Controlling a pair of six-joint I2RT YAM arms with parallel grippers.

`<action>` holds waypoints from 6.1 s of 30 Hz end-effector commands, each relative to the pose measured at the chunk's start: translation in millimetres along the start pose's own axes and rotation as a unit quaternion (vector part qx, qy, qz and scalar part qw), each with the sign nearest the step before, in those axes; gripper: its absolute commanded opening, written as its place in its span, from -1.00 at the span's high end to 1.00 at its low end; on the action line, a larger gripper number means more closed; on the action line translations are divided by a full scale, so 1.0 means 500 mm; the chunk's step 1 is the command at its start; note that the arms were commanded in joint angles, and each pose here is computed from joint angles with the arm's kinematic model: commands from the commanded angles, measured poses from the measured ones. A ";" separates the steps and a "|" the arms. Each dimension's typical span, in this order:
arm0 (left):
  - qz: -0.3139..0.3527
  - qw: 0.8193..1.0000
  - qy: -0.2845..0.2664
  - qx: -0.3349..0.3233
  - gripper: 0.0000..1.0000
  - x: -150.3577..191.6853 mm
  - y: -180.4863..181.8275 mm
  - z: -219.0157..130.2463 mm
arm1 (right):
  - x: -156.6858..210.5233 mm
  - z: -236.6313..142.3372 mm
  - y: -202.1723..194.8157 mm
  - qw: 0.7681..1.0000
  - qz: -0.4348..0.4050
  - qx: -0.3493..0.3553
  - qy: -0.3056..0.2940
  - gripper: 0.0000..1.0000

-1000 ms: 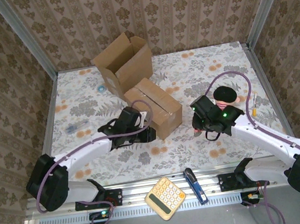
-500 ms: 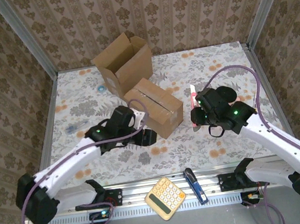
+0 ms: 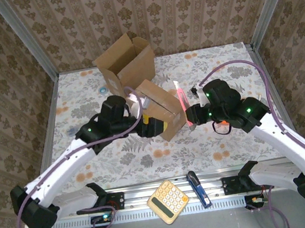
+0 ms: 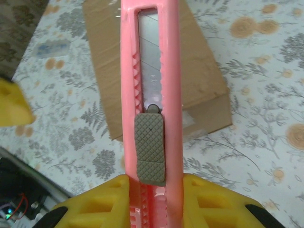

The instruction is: Unpack the express box

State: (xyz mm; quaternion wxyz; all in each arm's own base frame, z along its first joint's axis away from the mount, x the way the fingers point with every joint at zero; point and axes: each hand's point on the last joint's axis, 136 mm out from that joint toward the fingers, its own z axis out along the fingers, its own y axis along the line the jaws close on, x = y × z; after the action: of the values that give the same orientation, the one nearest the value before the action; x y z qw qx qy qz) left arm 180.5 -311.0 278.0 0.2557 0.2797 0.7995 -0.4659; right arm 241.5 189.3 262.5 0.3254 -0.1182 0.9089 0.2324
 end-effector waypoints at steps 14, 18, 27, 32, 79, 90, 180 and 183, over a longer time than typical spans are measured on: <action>-0.020 0.994 -0.084 0.066 -0.62 -0.154 0.004 0.062 | -0.046 0.019 0.098 0.994 -0.033 -0.108 -0.009 0.53; -0.030 0.993 -0.090 0.065 -0.51 -0.168 0.019 0.070 | -0.046 0.023 0.104 0.993 -0.033 -0.113 -0.008 0.54; -0.039 0.992 -0.080 0.089 0.32 -0.170 0.017 0.090 | -0.053 0.034 0.121 0.992 -0.035 -0.122 -0.010 0.56; -0.047 0.993 -0.073 0.083 1.00 -0.160 0.032 0.098 | -0.056 0.044 0.126 0.992 -0.033 -0.121 -0.013 0.55; 0.030 0.996 -0.081 -0.032 -1.00 -0.100 0.029 -0.084 | 0.360 0.206 -0.299 0.880 0.066 0.348 0.316 -0.74; 0.029 0.996 -0.076 -0.036 -1.00 -0.093 0.038 -0.078 | 0.371 0.222 -0.348 0.883 0.143 0.334 0.298 -0.52; 0.018 0.998 0.020 0.060 0.39 -0.103 -0.030 0.176 | -0.042 -0.002 0.089 0.997 -0.037 -0.060 -0.025 0.97; 0.019 0.998 0.019 0.060 0.74 -0.105 -0.031 0.176 | -0.043 0.004 0.090 0.997 -0.035 -0.060 -0.023 0.98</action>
State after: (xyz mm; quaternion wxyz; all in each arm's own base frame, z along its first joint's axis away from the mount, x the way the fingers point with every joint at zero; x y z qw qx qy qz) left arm 220.9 -403.9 284.8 0.2314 0.3106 0.7702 -0.5067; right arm 236.5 217.6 259.7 0.3096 -0.1556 0.9060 0.2431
